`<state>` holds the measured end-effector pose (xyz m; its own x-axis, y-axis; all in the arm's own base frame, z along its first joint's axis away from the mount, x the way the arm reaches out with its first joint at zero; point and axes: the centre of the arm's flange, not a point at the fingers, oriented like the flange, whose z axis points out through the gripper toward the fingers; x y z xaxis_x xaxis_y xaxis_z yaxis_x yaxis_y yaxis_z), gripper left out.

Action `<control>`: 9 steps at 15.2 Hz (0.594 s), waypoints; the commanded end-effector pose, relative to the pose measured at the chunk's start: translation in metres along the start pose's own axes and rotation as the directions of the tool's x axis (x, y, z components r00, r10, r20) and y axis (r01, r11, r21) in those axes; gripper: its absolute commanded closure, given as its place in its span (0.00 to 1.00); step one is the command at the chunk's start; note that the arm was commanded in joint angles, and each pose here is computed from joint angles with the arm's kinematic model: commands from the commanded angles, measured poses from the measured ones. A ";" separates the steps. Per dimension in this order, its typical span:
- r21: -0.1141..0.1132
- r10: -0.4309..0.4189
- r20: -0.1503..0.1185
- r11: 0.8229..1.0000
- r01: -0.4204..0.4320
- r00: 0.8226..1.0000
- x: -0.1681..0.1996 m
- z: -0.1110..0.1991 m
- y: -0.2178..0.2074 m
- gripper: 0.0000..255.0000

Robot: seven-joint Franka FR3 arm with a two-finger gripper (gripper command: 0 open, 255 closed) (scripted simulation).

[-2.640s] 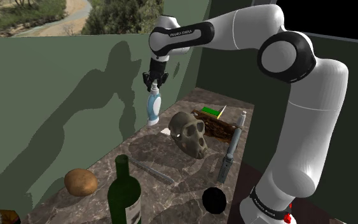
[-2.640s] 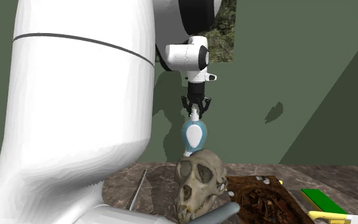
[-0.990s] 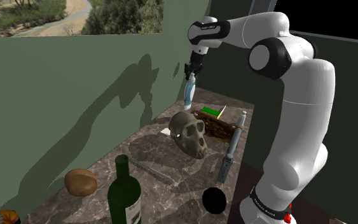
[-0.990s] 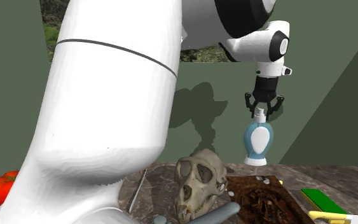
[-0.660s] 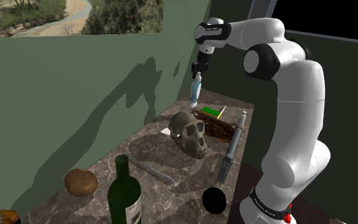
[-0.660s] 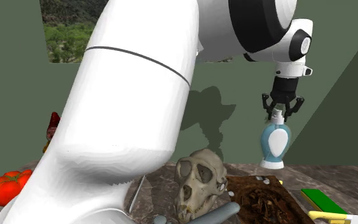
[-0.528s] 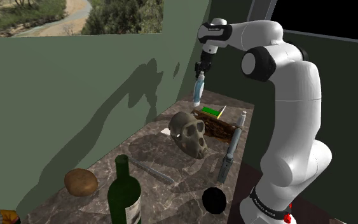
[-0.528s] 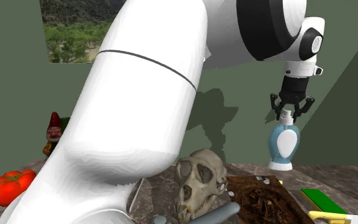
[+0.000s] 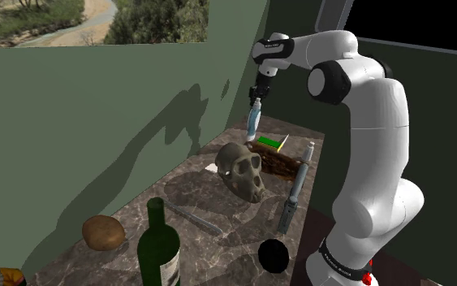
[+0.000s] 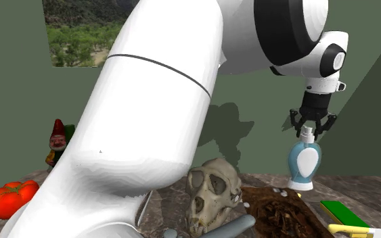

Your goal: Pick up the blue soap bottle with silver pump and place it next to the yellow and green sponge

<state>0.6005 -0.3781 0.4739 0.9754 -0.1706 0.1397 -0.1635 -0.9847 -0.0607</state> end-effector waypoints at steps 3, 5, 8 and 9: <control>0.000 0.000 -0.001 1.000 0.000 1.000 -0.001 0.021 0.001 1.00; 0.000 0.000 -0.001 1.000 0.000 1.000 -0.003 0.032 0.002 1.00; 0.000 0.000 -0.001 1.000 0.000 1.000 -0.005 0.046 0.003 1.00; 0.000 0.000 -0.001 1.000 0.000 1.000 -0.005 0.046 0.003 1.00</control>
<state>0.6019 -0.3800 0.4364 0.9734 -0.1713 0.1524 -0.1646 -0.9848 -0.0553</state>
